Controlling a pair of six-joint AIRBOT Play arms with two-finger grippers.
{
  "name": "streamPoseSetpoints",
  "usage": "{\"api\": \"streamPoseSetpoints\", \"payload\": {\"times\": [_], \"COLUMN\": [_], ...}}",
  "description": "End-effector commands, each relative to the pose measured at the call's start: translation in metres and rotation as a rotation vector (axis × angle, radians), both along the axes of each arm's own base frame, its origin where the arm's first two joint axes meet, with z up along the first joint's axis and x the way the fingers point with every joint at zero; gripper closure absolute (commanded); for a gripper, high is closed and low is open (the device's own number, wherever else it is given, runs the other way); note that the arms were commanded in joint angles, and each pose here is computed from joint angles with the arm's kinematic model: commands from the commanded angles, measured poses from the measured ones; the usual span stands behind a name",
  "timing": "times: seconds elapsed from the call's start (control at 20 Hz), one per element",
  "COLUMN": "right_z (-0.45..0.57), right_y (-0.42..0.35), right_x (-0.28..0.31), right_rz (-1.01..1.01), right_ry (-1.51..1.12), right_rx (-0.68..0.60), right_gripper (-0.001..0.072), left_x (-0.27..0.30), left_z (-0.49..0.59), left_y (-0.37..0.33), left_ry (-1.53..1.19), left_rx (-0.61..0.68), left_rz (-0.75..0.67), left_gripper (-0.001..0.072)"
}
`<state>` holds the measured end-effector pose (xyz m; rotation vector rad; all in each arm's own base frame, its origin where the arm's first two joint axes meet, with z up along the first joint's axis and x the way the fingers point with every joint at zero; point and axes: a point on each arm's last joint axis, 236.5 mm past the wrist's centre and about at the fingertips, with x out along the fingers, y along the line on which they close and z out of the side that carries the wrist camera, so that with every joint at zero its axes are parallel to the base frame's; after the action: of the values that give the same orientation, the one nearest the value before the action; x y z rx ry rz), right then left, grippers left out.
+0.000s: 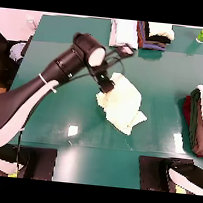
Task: Fold the shirts.
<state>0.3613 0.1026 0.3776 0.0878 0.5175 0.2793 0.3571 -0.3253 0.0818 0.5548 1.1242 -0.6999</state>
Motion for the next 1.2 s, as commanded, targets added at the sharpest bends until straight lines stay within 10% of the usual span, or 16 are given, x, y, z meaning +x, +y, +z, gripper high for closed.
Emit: {"api": "streamPoseSetpoints", "payload": {"times": [0.0,0.9,0.95,1.05,1.15], "right_z": [-0.003,-0.067,-0.067,-0.07,-0.083], "right_y": [0.001,0.028,0.028,0.028,0.02], "right_x": [0.0,0.028,0.028,0.026,0.019], "right_rz": [0.002,0.057,0.058,0.058,0.044], "right_ry": [0.013,0.202,0.203,0.216,0.277], "right_rx": [-0.002,-0.053,-0.053,-0.058,-0.093], "right_gripper": [0.0683,0.0683,0.0684,0.0684,0.0683], "left_x": [0.028,0.019,0.021,0.023,0.026], "left_z": [-0.029,-0.15,-0.148,-0.147,-0.14], "left_y": [0.046,0.002,0.0,-0.001,0.004], "left_ry": [0.101,0.295,0.288,0.277,0.259], "left_rx": [-0.02,-0.24,-0.251,-0.257,-0.226], "left_rz": [0.221,0.341,0.344,0.34,0.297], "left_gripper": [0.0094,0.0097,0.0151,0.0568,0.0685]}}
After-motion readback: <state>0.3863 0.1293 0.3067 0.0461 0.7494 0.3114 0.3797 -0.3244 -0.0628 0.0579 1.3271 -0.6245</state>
